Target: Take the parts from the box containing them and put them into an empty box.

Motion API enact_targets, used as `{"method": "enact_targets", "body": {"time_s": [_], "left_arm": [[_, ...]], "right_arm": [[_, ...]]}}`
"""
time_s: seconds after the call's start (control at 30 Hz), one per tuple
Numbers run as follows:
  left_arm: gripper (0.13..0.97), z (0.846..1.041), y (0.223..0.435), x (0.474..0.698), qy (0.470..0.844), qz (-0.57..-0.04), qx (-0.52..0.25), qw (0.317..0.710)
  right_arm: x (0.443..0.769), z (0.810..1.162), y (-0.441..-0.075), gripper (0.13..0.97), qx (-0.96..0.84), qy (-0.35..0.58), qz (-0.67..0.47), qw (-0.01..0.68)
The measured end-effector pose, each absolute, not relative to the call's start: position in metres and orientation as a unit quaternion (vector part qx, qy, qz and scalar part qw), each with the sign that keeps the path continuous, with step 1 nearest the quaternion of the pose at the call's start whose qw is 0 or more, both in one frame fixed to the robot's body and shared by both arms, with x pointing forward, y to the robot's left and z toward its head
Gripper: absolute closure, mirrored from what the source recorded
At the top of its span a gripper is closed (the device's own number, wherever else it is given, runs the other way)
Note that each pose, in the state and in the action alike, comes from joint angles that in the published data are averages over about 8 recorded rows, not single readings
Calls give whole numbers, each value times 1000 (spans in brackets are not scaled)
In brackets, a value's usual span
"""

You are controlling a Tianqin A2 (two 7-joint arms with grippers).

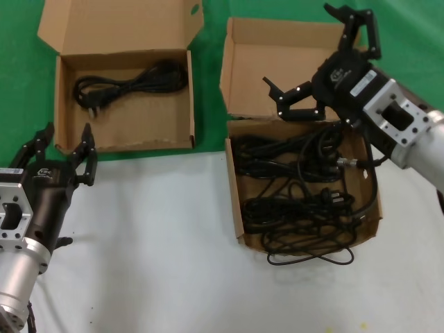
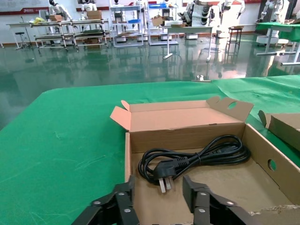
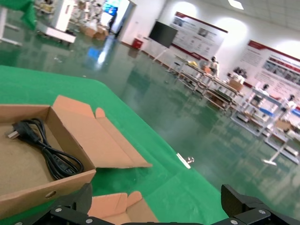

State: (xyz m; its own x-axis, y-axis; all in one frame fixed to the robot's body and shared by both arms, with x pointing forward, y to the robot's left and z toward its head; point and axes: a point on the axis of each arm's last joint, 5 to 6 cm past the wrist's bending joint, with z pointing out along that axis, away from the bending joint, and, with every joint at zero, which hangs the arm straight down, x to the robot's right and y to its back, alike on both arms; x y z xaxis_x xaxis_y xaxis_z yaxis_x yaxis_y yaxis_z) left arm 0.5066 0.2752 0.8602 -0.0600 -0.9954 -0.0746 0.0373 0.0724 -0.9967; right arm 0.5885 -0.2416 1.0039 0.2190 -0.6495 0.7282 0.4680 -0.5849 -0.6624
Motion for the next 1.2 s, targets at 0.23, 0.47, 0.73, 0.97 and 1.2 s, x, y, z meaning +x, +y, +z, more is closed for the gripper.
{"method": "enact_targets", "body": {"time_s": [0.23, 0.47, 0.73, 0.97, 1.2], "left_arm": [[673, 860, 276, 506, 524, -504, -458, 511], [523, 859, 277, 506, 523, -503, -460, 512], [336, 858, 277, 505, 523, -502, -461, 512], [232, 858, 278, 504, 523, -500, -463, 512], [161, 857, 279, 504, 522, -499, -464, 513]], "right_arm": [[582, 985, -245, 130, -628, 118, -609, 470], [575, 967, -250, 130, -616, 166, -597, 486], [566, 945, -255, 130, -602, 222, -582, 500], [556, 927, -260, 130, -588, 272, -569, 507], [545, 908, -265, 130, -572, 323, -555, 510]]}}
